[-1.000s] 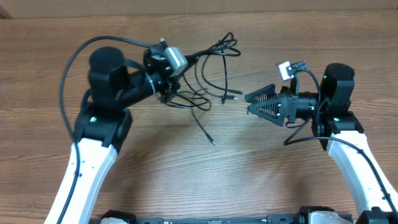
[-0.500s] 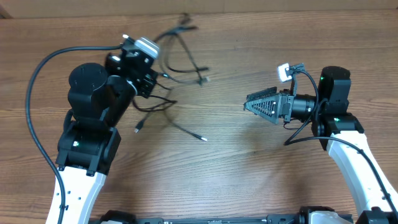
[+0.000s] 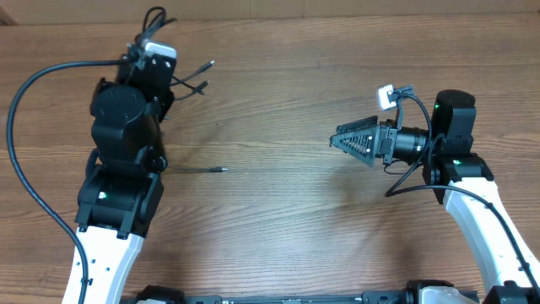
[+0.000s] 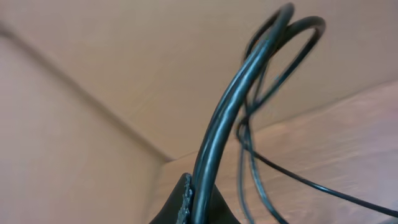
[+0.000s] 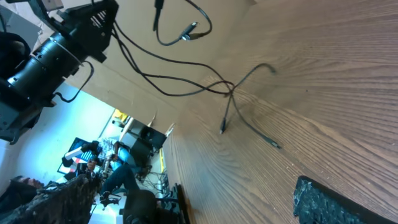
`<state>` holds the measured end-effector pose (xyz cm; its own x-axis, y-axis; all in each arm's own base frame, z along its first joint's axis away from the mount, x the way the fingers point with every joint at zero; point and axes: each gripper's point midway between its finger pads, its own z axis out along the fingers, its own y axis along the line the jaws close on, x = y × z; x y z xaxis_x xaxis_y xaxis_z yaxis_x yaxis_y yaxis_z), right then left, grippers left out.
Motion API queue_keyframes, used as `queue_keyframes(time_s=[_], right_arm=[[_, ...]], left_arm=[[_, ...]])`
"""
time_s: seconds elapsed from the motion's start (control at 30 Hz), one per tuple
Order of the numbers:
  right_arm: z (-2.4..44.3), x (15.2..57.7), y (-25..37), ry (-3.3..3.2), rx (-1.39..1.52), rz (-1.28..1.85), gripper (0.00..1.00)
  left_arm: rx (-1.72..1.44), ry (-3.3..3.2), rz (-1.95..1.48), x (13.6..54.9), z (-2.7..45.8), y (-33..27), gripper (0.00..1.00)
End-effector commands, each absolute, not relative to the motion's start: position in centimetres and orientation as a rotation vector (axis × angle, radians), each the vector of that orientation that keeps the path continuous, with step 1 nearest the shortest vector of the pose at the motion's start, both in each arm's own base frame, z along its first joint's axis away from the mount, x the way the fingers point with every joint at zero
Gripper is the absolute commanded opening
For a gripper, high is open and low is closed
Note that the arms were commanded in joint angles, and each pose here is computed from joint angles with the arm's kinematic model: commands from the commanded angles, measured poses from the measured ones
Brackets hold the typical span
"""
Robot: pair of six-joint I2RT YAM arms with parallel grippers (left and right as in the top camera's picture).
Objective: Untangle cables
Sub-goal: 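Swing the left gripper with the cable bundle up and leftward, then lower the left gripper and lay the cables on the table center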
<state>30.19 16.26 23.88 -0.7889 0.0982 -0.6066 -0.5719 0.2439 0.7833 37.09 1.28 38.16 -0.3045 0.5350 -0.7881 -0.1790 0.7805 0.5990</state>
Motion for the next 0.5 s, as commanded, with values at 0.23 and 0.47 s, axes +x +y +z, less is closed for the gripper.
queue_keyframes(time_s=[0.23, 0.47], right_arm=[[23.9, 30.4, 16.1, 1.975, -0.425, 1.568, 1.00], [23.8, 30.4, 16.1, 1.975, -0.425, 1.567, 1.00]], left_arm=[[0.321, 1.663, 0.692, 37.5, 40.2, 0.4, 0.04], [0.523, 1.801, 0.344, 41.4, 32.9, -5.9, 0.04]])
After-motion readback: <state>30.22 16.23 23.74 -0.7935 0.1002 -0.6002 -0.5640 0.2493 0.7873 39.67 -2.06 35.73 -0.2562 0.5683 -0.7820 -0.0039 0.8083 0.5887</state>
